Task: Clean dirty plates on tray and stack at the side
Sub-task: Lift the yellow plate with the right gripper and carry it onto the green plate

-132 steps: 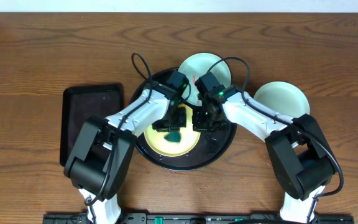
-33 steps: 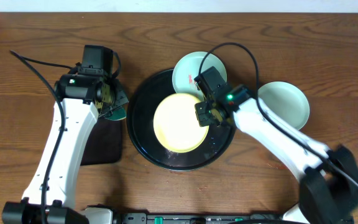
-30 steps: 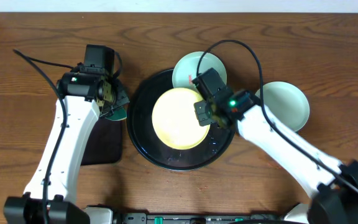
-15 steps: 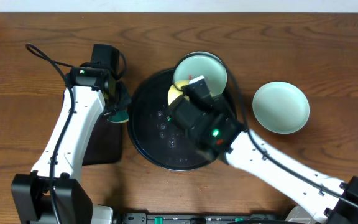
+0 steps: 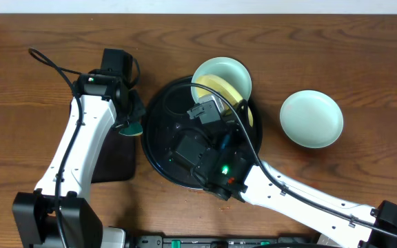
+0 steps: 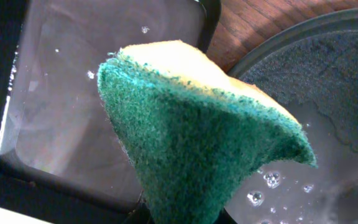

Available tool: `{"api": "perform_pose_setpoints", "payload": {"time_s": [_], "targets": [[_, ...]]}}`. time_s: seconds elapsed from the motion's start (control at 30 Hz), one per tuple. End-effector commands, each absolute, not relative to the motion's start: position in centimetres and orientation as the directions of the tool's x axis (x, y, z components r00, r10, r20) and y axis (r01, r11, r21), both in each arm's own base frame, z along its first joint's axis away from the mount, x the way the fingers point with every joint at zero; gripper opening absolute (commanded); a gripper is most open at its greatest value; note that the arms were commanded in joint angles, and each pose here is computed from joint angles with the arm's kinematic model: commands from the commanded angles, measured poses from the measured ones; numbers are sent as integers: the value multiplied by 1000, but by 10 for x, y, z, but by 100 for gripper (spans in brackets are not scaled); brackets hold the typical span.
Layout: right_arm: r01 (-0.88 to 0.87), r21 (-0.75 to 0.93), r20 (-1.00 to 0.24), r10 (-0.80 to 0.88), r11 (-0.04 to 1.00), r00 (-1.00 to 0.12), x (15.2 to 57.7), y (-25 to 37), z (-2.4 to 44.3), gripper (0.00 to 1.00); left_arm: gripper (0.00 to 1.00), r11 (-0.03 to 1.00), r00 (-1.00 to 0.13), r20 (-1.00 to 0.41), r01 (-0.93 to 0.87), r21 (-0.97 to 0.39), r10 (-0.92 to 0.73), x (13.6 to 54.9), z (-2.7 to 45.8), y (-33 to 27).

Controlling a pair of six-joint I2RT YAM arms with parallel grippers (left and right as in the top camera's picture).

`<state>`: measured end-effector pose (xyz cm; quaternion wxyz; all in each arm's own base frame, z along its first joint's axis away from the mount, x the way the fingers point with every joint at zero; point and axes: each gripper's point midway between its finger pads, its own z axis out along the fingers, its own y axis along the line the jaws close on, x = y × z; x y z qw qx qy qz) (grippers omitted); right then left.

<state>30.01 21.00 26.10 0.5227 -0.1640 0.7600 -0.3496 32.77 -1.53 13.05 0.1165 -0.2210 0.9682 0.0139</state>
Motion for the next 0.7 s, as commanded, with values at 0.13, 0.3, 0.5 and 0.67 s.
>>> {"api": "perform_pose_setpoints", "payload": {"time_s": [0.13,0.3,0.5,0.67], "targets": [[149,-664,-723,-580,732,-375,298,208,276,1,7,903,-873,-249,-430,-10,-419,332,134,-11],[27,-619,-712,-547,785,-440,304,215,251,1,7,903,-873,-249,-430,-10,-419,332,134,-11],[-161,-422,-672,-427,892,-605,313,221,203,1,8,903,-873,-249,-430,-10,-419,332,134,-11],[-258,-154,-587,-298,954,-753,322,218,173,1,7,903,-873,-248,-430,-10,-419,331,134,-11]]}}
